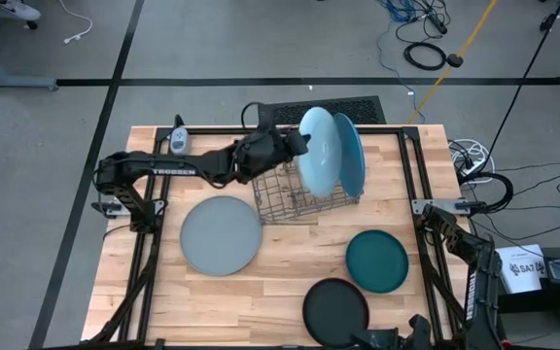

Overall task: Sort dishes
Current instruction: Put the light blue plate in the dish rack

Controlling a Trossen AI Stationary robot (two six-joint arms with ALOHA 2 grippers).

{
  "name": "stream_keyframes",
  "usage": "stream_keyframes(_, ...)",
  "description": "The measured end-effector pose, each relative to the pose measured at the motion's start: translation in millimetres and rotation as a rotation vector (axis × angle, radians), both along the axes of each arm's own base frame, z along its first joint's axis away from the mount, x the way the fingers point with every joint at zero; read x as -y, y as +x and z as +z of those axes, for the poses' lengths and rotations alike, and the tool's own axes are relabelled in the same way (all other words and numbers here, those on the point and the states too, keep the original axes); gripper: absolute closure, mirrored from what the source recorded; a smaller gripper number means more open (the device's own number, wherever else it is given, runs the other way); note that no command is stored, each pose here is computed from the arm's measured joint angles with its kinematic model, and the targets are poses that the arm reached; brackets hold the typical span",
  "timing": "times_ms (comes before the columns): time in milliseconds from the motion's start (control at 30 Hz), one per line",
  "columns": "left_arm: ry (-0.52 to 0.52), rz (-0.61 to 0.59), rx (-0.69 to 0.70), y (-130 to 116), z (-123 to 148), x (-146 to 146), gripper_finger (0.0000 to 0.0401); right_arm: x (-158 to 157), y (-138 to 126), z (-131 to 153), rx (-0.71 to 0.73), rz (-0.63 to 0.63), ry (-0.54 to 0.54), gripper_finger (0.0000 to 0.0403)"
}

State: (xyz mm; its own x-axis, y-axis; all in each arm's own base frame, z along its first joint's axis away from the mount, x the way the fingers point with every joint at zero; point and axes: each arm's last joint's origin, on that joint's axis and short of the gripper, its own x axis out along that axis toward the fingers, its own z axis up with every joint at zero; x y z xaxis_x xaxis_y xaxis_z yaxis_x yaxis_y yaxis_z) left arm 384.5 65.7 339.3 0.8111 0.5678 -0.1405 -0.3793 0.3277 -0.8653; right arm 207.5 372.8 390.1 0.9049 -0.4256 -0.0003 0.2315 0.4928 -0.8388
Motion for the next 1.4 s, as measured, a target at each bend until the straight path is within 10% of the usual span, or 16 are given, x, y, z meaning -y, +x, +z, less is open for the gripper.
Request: stream_keyframes(1400,-0.075,0.255,0.084,11.0,-37.9,18.1,0.0401,2.5,-0.6,-3.1,-0.025,-0.001,-0.053,0.0401)
